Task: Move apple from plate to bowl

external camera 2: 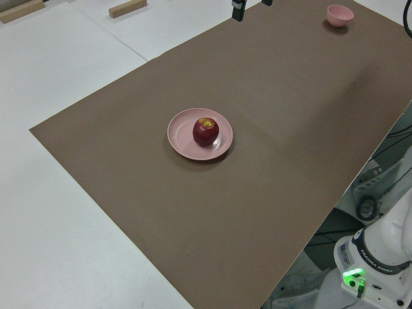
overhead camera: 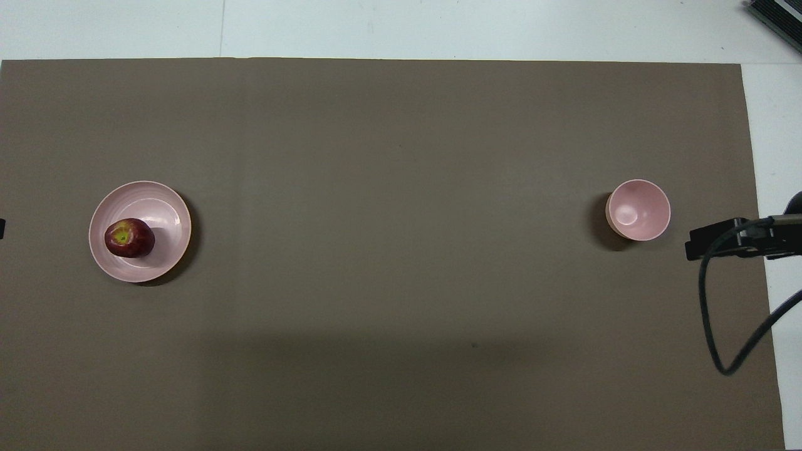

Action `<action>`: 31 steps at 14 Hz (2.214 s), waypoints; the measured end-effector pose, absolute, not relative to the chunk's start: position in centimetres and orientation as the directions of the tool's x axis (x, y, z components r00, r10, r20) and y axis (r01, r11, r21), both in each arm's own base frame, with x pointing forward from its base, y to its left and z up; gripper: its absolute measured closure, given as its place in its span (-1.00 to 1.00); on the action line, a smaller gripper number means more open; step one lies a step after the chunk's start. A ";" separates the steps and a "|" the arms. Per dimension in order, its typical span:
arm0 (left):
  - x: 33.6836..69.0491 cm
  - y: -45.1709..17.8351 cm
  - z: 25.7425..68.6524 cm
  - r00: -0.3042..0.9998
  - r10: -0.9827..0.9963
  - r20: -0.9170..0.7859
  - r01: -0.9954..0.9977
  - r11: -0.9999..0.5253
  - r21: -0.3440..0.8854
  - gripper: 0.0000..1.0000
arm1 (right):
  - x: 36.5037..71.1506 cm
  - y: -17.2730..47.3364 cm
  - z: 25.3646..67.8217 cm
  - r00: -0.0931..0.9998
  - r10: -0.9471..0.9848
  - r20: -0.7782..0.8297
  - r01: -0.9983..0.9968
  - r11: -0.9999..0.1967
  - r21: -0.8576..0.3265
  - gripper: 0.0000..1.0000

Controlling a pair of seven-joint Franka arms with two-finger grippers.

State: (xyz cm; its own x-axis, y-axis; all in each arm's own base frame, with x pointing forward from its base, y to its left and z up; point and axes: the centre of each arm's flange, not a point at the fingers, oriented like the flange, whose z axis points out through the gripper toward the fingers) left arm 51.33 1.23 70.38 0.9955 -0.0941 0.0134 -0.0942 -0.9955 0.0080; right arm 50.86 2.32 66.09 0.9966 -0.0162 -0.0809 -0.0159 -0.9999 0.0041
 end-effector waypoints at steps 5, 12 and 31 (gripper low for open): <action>51.3 1.1 70.3 0.995 -0.097 0.016 -0.097 -0.995 0.008 -1.00 | 50.8 2.2 66.1 0.996 -0.018 -0.084 -0.018 -1.000 0.004 -1.00; 52.7 2.4 64.7 0.982 -0.187 0.002 -0.187 -0.982 0.010 -1.00 | 50.7 2.4 66.0 0.996 -0.015 -0.091 -0.015 -1.000 0.002 -1.00; 52.3 6.2 44.7 0.948 -0.311 0.061 -0.311 -0.950 -0.019 -1.00 | 49.4 8.7 63.3 0.827 -0.458 -0.326 -0.522 -0.841 -0.142 -1.00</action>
State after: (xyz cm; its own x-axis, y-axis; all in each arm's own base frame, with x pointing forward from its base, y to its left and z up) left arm 52.31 6.20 44.67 0.9483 -0.3115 0.0611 -0.3109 -0.9502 -0.0188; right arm 49.44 8.71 63.25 0.8272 -0.4579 -0.3257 -0.5215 -0.8414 -0.1416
